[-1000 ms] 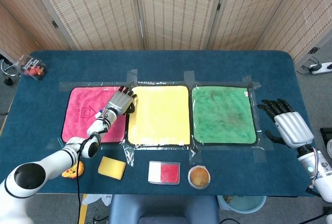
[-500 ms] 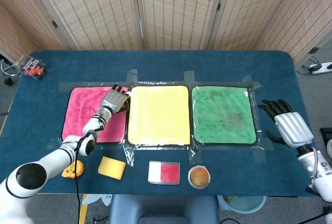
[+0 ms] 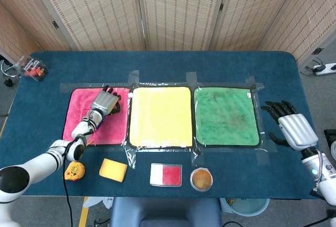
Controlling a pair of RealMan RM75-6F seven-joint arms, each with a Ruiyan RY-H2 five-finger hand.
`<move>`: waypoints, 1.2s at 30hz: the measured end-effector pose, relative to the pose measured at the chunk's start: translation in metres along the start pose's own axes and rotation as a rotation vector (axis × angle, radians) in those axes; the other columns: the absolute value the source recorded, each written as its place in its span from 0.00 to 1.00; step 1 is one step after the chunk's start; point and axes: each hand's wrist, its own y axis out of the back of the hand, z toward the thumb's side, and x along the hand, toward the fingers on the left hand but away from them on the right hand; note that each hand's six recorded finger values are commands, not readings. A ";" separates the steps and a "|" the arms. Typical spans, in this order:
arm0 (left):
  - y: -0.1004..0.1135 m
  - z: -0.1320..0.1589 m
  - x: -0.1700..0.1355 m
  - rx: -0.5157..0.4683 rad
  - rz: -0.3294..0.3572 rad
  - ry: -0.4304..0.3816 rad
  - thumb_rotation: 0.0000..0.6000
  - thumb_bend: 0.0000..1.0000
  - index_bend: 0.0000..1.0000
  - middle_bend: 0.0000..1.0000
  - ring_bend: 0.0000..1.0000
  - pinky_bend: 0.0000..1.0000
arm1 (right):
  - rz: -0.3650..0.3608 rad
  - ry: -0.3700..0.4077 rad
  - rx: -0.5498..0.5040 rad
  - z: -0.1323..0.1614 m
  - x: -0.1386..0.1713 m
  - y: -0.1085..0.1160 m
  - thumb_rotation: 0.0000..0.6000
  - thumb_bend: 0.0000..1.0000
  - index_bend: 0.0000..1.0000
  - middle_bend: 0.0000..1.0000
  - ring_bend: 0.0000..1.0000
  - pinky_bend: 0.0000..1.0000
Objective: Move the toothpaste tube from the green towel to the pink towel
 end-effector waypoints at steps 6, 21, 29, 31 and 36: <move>0.016 -0.011 -0.013 -0.151 0.109 0.015 0.36 0.82 0.16 0.18 0.10 0.01 | -0.020 -0.019 0.010 -0.006 0.007 0.008 1.00 0.38 0.14 0.12 0.10 0.08; 0.000 -0.080 -0.115 -0.454 0.301 0.128 1.00 0.81 0.17 0.18 0.09 0.03 | -0.004 -0.017 0.048 -0.015 0.021 0.006 1.00 0.38 0.08 0.08 0.08 0.07; -0.023 -0.119 -0.184 -0.474 0.368 0.259 1.00 0.81 0.19 0.18 0.09 0.02 | -0.041 -0.038 0.047 -0.019 0.039 0.001 1.00 0.38 0.08 0.08 0.09 0.07; -0.029 -0.122 -0.200 -0.470 0.381 0.276 1.00 0.81 0.19 0.18 0.10 0.02 | -0.049 -0.049 0.047 -0.021 0.044 -0.003 1.00 0.38 0.08 0.08 0.09 0.07; -0.042 -0.126 -0.239 -0.451 0.422 0.304 1.00 0.81 0.19 0.18 0.10 0.02 | -0.072 -0.072 0.023 -0.023 0.057 -0.009 1.00 0.38 0.07 0.08 0.09 0.07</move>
